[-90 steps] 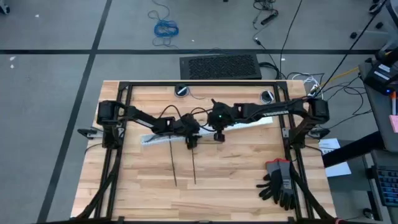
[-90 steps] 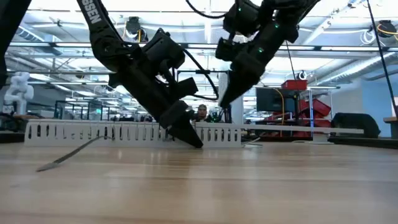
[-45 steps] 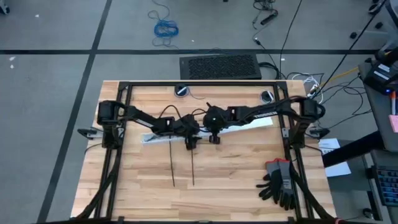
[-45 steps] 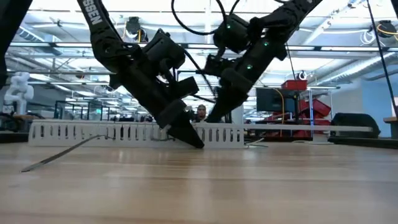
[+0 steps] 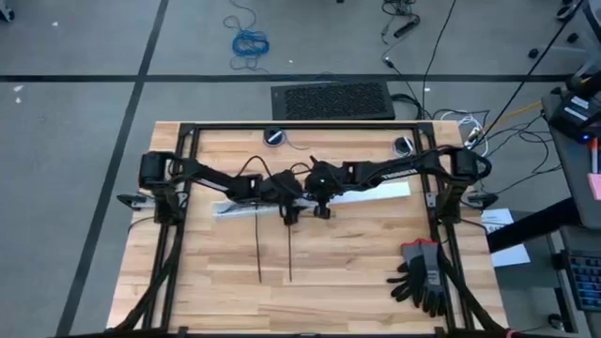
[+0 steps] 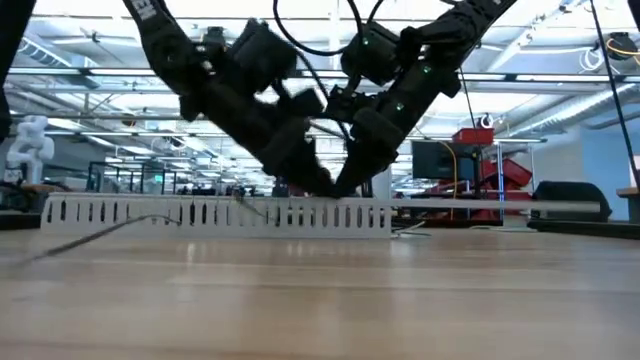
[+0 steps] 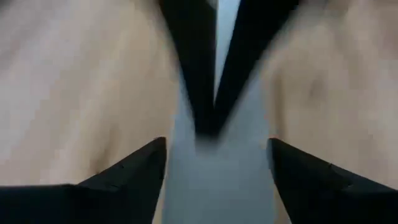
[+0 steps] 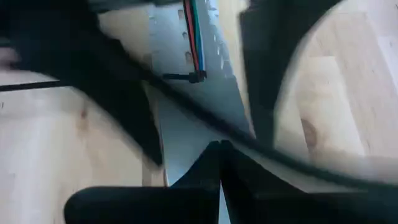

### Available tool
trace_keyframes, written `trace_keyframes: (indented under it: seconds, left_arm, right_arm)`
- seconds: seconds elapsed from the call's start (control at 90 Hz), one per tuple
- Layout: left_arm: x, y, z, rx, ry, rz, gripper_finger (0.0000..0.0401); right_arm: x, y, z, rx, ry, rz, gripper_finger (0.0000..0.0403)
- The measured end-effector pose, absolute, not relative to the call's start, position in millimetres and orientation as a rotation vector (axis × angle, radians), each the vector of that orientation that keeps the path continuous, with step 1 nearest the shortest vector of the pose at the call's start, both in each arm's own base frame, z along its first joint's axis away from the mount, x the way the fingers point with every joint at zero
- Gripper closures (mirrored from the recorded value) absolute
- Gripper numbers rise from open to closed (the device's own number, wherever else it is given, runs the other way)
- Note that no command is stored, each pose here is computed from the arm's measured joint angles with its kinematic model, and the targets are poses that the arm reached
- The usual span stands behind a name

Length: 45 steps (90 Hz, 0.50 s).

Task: Ziptie cables
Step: Close the cable duct

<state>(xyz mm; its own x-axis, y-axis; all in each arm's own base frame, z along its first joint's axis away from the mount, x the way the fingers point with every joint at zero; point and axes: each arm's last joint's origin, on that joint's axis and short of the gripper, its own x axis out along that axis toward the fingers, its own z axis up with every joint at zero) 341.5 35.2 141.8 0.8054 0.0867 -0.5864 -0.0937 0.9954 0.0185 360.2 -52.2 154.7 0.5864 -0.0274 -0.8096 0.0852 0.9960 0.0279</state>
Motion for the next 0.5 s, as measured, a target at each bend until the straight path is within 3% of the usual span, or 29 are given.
trace_keyframes:
  seconds: [0.189, 0.333, 0.5]
  left_arm:
    - [333, 34, 145, -0.014, 0.690, 0.072, 0.0091]
    - [319, 35, 142, -0.037, 0.845, 0.154, 0.0088]
    - [312, 33, 135, -0.062, 0.889, 0.170, 0.0087]
  right_arm:
    - [360, -52, 154, 0.063, 0.947, -0.069, 0.0403]
    - [360, -52, 154, 0.061, 0.947, -0.070, 0.0403]
    - [360, -52, 154, 0.057, 0.949, -0.069, 0.0403]
